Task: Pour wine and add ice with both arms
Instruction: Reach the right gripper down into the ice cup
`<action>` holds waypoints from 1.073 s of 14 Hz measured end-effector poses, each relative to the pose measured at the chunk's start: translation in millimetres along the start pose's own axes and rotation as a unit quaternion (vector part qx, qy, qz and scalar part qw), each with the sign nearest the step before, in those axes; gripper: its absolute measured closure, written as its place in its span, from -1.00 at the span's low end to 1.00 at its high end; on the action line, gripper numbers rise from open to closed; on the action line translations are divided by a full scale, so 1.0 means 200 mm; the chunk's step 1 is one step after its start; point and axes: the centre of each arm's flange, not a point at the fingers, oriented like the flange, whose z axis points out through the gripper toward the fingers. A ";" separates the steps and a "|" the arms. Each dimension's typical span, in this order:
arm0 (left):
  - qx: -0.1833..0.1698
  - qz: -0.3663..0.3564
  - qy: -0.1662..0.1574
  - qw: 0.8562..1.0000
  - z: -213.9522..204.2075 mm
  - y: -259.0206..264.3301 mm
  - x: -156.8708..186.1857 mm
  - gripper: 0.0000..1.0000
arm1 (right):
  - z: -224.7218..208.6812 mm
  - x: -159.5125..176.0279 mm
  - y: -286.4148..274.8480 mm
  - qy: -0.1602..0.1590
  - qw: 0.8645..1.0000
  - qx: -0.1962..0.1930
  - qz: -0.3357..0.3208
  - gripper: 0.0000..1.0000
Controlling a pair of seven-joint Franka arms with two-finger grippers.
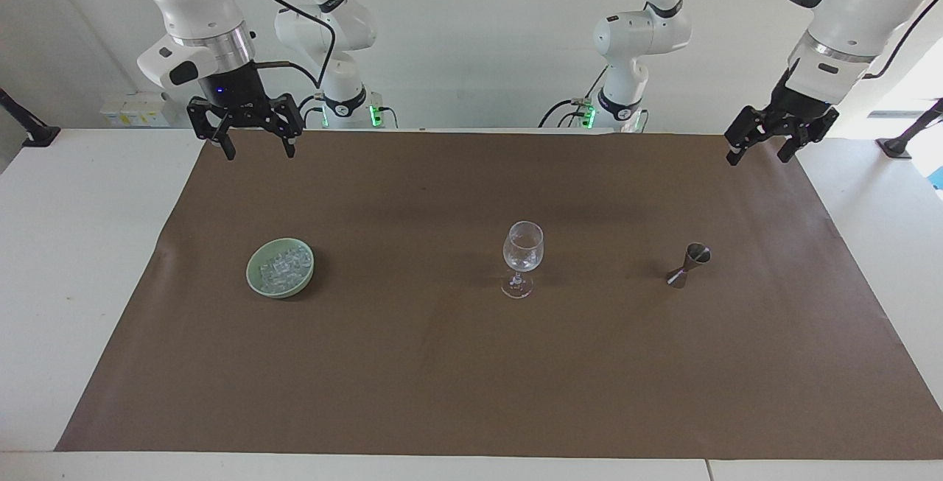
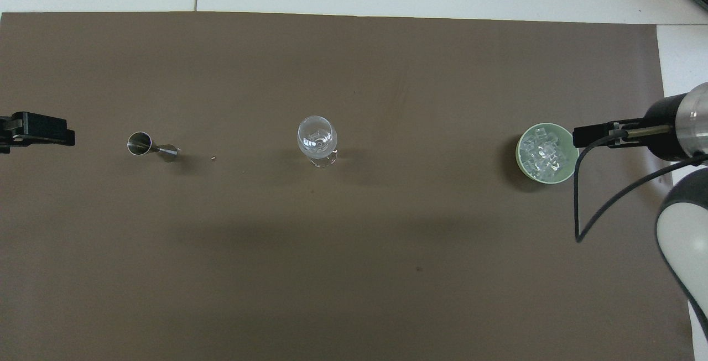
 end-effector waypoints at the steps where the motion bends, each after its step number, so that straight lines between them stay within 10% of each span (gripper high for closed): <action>1: 0.002 0.001 -0.002 1.000 -0.01 0.00 -0.01 -1.00 | 0.06 -0.01 0.01 -0.003 1.000 -0.001 0.000 -1.00; 15: 0.029 0.030 -0.033 0.999 -0.09 0.00 -0.12 -1.00 | 0.90 -0.10 0.27 0.013 1.000 -0.006 -0.019 -1.00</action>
